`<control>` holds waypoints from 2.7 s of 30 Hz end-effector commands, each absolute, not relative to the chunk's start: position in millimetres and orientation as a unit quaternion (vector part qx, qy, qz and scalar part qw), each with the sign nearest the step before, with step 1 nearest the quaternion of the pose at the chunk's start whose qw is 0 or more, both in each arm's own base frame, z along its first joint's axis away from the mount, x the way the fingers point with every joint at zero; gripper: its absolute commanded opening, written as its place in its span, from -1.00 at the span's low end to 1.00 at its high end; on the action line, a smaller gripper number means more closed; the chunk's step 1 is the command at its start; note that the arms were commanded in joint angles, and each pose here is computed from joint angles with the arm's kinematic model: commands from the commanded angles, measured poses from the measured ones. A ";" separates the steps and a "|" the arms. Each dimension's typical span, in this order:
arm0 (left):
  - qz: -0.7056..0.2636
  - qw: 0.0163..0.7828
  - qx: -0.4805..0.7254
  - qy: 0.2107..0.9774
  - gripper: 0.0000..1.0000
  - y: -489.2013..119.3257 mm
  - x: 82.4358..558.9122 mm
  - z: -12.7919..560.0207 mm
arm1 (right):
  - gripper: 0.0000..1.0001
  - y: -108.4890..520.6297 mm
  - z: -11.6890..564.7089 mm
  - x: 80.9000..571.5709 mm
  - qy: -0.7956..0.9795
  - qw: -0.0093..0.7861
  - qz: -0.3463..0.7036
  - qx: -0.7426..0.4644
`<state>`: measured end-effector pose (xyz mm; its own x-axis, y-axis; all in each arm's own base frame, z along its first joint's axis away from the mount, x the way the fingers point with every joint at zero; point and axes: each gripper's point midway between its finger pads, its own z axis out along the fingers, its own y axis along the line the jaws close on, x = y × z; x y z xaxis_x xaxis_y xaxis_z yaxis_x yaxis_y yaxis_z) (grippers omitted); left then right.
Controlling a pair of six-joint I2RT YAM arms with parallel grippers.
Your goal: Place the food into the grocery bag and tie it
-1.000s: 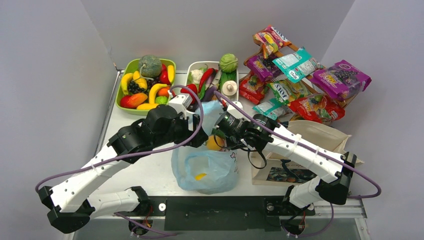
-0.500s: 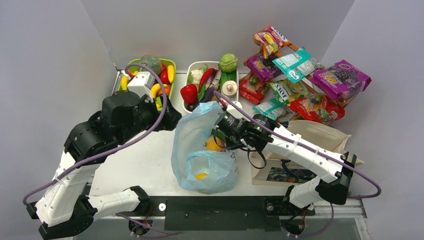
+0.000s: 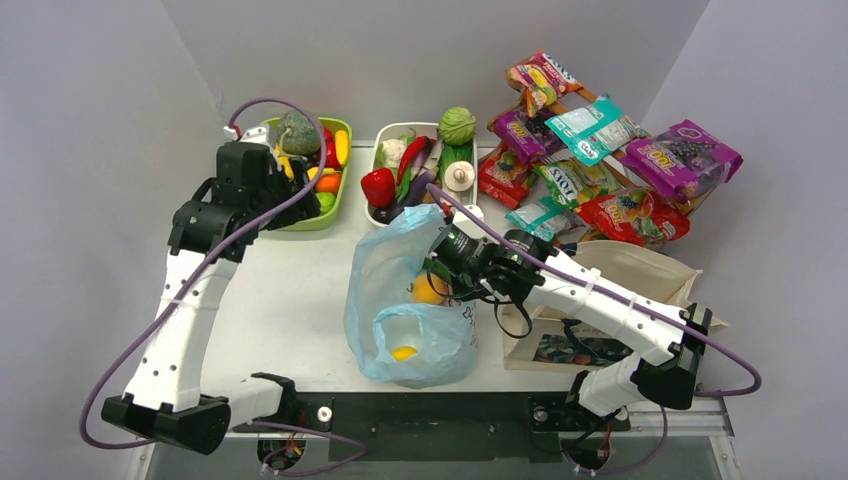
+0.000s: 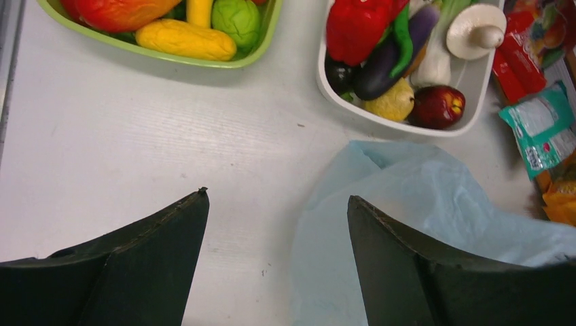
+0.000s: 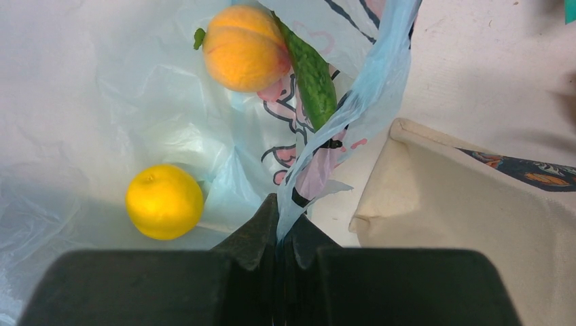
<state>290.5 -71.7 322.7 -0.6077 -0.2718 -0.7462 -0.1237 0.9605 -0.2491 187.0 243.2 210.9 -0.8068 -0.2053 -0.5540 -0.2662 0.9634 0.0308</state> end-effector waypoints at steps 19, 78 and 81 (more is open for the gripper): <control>-0.132 0.453 -0.255 0.844 0.30 -5.6 447.3 234.0 | -1.00 252.3 193.8 191.8 0.949 0.279 0.054 -0.135; -0.008 0.480 -0.063 0.875 -1.00 -17.1 553.4 158.6 | -1.00 235.6 181.5 199.2 0.955 0.258 0.041 -0.144; -0.032 0.492 -0.070 0.867 -1.00 -23.6 545.6 187.9 | -1.00 233.7 181.7 200.4 0.954 0.262 0.037 -0.141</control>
